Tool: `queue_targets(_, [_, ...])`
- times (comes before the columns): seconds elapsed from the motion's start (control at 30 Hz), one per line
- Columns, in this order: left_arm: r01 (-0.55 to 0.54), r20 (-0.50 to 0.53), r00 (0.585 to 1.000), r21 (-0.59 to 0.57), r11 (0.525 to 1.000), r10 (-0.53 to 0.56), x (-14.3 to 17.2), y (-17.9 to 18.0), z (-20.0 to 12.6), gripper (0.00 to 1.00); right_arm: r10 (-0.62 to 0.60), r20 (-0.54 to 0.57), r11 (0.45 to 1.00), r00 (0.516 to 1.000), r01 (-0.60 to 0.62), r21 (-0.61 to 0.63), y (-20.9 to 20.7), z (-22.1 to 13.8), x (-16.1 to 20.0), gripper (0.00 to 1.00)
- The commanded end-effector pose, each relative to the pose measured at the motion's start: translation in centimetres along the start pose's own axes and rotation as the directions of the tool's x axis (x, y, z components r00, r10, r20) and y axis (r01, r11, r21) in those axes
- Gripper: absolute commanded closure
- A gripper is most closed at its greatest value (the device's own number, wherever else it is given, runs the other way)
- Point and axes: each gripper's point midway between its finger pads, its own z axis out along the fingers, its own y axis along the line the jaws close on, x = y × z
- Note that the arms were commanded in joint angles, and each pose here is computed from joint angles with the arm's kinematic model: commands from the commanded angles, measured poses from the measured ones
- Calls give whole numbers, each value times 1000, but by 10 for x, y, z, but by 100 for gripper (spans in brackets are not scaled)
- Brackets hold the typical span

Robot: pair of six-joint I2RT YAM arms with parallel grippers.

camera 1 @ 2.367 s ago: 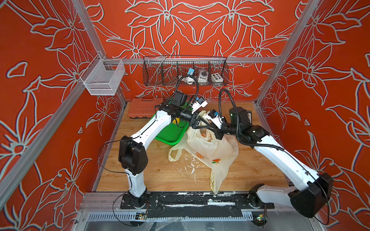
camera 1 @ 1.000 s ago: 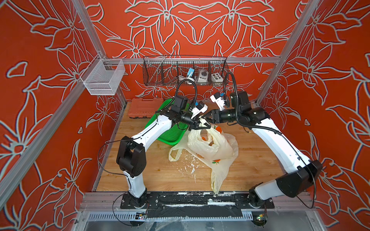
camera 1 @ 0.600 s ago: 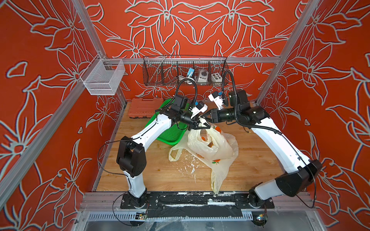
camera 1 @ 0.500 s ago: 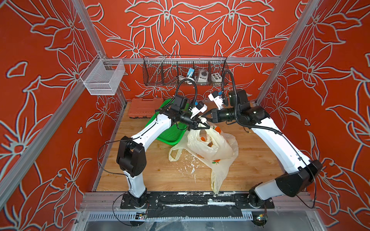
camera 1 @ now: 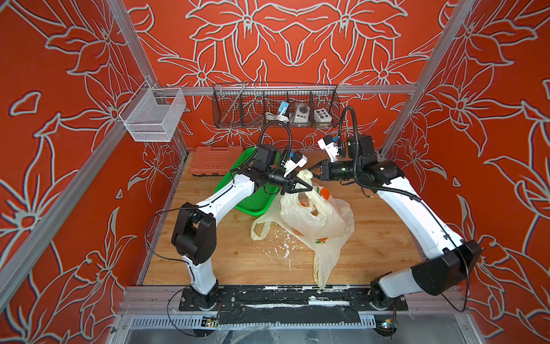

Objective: Place the peach into a plastic bag & tie a knot
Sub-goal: Cross the plastic bag with the plastic bag.

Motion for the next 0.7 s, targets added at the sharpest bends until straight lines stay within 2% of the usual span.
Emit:
queue_targets(0.0, [-21,27,999,-46,999,23,-14,-1,-9,85,-13,96,1000,995,13,2,3,-20,-18,100])
queue_targets(0.23, [-71,54,996,-93,993,76,-19,-2,-10,85,100,124,993,987,-90,-82,4,-16,-23,100])
queue_targets(0.3, [-88,59,994,-97,991,94,-19,-5,-10,88,135,119,988,984,-125,-89,2,-15,-22,100])
queue_targets(0.37, [-109,65,991,-111,988,116,-18,-6,-12,92,162,133,987,978,-160,-23,-16,-21,-22,100])
queue_targets(0.43, [-108,62,991,-118,987,116,-15,-6,-13,98,155,142,988,978,-152,-34,-17,-28,-25,99])
queue_targets(0.5, [-78,62,994,-124,989,86,-15,0,-11,100,107,111,994,988,-104,-26,-8,-32,-22,91])
queue_targets(0.53, [-62,58,996,-133,989,70,-15,4,-11,100,83,94,997,992,-82,-9,-4,-34,-18,84])
queue_targets(0.67, [-45,60,997,-122,992,53,-16,7,-9,100,-26,73,995,997,19,100,-1,-50,0,63])
